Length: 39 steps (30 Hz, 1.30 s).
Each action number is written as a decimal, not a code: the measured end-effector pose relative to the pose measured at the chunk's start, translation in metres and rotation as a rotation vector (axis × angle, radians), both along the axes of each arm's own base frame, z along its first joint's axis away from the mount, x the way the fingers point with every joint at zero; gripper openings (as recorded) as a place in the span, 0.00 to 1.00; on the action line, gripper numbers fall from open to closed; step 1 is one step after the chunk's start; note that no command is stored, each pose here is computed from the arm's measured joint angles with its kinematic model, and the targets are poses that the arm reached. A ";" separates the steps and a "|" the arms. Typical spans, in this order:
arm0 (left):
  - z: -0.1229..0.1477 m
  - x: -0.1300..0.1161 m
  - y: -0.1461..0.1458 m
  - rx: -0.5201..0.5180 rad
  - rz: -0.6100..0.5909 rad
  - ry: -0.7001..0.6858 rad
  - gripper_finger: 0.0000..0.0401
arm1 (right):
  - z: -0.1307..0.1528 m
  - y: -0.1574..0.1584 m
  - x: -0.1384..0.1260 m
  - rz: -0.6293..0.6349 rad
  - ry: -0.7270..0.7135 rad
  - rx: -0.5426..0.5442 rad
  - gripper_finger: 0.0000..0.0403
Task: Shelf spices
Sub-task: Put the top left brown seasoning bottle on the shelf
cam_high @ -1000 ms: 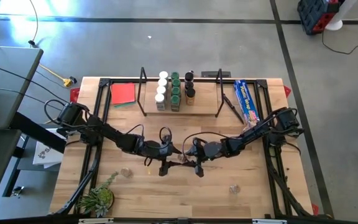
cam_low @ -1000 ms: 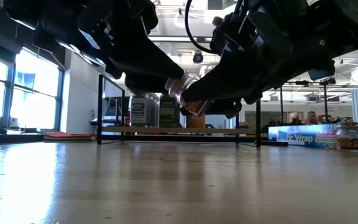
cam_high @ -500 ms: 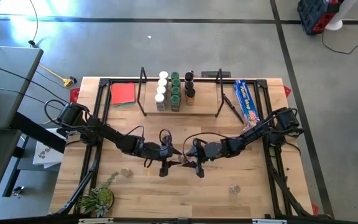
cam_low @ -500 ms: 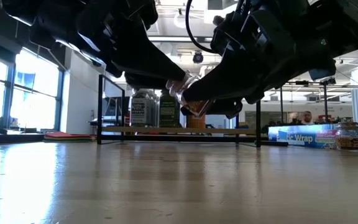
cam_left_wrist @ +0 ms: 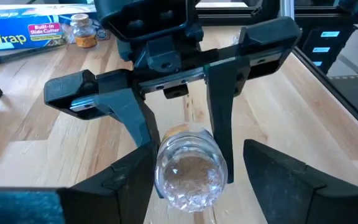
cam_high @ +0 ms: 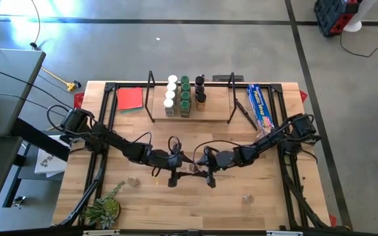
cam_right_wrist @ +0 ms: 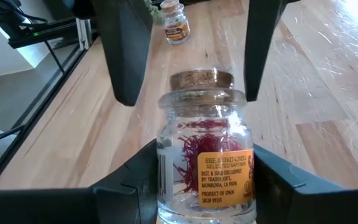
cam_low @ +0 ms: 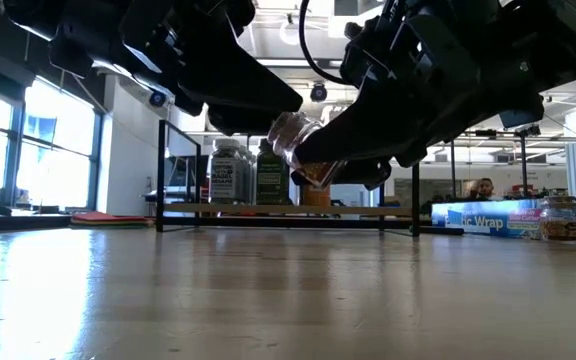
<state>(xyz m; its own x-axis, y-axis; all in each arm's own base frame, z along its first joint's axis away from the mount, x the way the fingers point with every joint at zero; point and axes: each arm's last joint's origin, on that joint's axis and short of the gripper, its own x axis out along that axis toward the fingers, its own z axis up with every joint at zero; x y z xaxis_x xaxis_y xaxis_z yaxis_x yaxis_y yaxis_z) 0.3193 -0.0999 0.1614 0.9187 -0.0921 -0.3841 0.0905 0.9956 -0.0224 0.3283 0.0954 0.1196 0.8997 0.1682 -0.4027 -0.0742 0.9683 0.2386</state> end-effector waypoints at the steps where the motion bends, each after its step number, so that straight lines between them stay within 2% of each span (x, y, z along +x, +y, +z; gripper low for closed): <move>1: 0.000 0.000 0.000 0.002 -0.001 0.000 0.58 | 0.000 0.000 0.000 0.001 -0.001 0.000 0.42; 7: -0.002 0.000 0.000 0.011 -0.004 0.009 0.56 | 0.005 0.005 0.001 0.015 -0.056 0.018 0.42; 15: -0.001 0.000 0.000 0.010 0.001 0.002 0.56 | 0.006 0.007 0.001 0.023 -0.060 0.028 0.42; 23: -0.001 0.000 0.000 -0.008 0.006 0.000 0.42 | 0.006 0.007 0.001 0.021 -0.059 0.029 0.42; 25: -0.001 0.000 0.000 -0.009 0.003 0.000 0.42 | 0.006 0.007 0.001 0.022 -0.059 0.029 0.42; 27: -0.001 0.000 0.000 -0.008 0.003 0.001 0.42 | 0.006 0.007 0.001 0.022 -0.054 0.027 0.45; 30: 0.001 0.000 0.000 -0.003 0.019 0.031 0.42 | 0.004 0.006 -0.001 0.020 -0.001 0.015 0.55; 32: 0.010 0.001 0.000 0.002 0.032 0.077 0.42 | 0.005 0.004 -0.006 0.011 0.079 0.017 0.60; 35: 0.033 0.006 0.000 0.018 0.049 0.166 0.42 | 0.013 -0.001 -0.019 -0.043 0.205 0.001 0.62; 39: 0.074 0.018 0.012 0.099 0.087 0.301 0.42 | 0.033 -0.006 -0.043 -0.117 0.351 -0.043 0.62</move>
<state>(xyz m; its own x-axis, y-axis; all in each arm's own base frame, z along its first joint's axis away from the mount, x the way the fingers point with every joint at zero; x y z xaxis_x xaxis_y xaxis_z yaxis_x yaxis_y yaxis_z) 0.3375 -0.0874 0.2355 0.7651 0.0331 -0.6431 0.0090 0.9980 0.0621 0.2850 0.0898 0.1521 0.7180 0.0490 -0.6944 0.1165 0.9750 0.1893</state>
